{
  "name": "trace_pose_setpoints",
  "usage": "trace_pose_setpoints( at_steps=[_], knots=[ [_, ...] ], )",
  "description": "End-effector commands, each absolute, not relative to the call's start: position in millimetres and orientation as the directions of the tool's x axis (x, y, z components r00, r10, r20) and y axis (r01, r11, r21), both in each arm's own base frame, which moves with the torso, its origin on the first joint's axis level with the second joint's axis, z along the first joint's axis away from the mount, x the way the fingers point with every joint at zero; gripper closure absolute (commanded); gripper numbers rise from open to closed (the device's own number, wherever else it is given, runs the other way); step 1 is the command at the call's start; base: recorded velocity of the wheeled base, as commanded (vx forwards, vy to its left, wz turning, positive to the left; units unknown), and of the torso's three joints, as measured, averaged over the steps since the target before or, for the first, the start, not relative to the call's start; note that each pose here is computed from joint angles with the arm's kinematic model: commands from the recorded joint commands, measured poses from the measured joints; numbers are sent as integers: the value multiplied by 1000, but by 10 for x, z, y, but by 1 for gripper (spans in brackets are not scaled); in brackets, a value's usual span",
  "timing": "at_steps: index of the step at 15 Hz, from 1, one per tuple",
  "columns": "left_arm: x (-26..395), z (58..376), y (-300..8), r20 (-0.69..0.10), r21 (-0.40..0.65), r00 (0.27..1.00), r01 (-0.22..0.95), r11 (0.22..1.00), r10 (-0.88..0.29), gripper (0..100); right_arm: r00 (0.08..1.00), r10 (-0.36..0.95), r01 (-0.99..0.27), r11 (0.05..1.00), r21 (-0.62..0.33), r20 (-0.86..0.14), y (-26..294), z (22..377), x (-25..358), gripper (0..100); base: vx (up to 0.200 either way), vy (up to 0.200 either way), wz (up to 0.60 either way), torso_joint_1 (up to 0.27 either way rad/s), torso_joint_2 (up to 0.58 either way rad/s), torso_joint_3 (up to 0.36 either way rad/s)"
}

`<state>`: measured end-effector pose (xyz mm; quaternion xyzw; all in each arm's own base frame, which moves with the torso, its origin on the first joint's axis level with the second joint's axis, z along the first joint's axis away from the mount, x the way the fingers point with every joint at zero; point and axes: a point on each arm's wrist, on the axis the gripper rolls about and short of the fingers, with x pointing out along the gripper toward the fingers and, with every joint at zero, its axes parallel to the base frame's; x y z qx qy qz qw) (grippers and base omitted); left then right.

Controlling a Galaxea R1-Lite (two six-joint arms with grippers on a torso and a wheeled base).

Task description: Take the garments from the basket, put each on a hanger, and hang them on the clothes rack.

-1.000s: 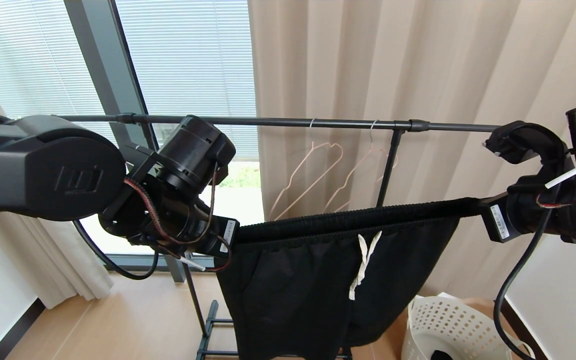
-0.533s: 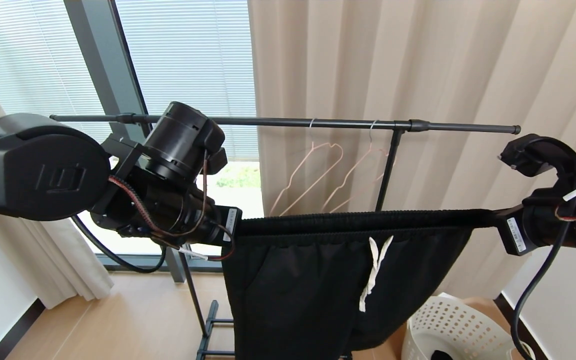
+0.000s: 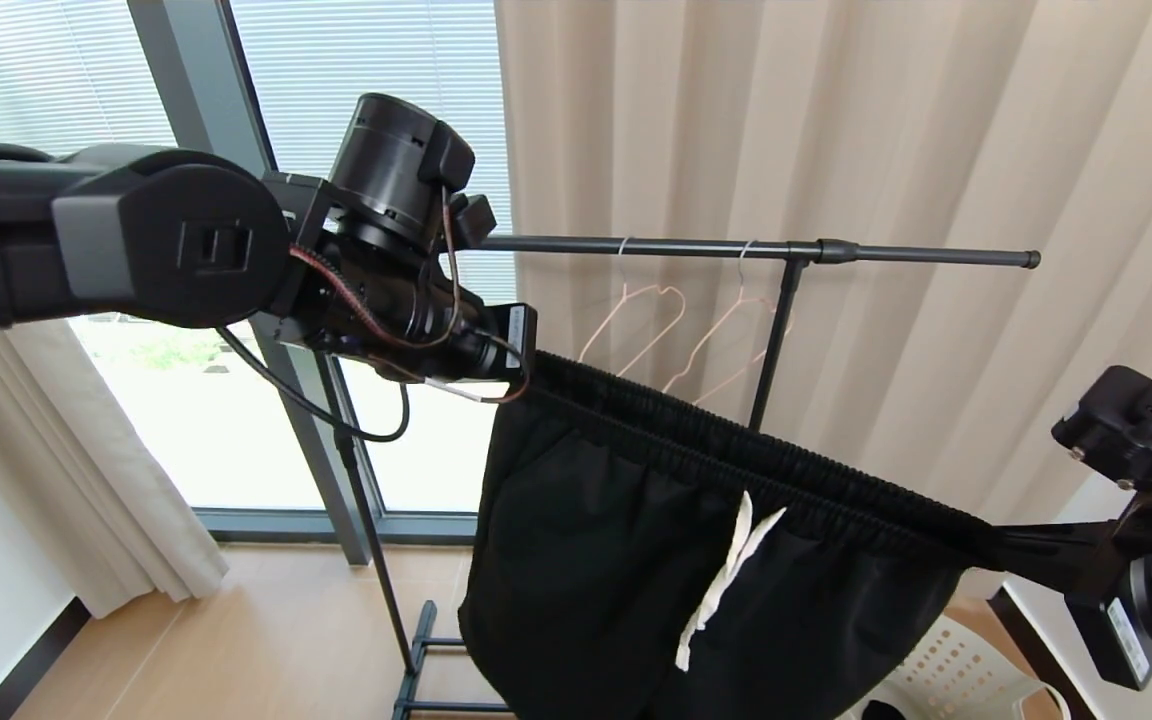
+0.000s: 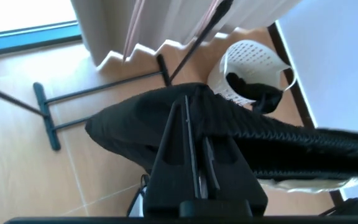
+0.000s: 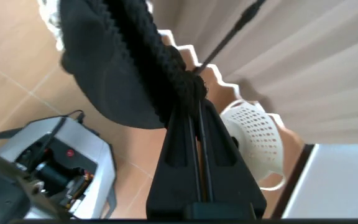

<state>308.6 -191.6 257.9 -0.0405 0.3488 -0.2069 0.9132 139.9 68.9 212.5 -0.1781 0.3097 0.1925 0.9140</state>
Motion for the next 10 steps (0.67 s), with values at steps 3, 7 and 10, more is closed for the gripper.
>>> trace_pose_setpoints(
  at_steps=[3,7,10],
  knots=[
    [3378,2617,-2107,-564,-289,648,424,858,-511,100,679,395,-565,820,-97,-618,897,2150,1166,100,0,0,0,0,0,0],
    [3474,2710,-2226,-514,-294,668,451,843,-537,100,604,501,-656,755,-30,-620,1097,2149,1029,100,0,0,0,0,0,0],
    [3513,2592,-2334,-533,-284,650,467,838,-542,100,562,535,-680,733,16,-630,1280,2095,1038,100,0,0,0,0,0,0]
  ],
)
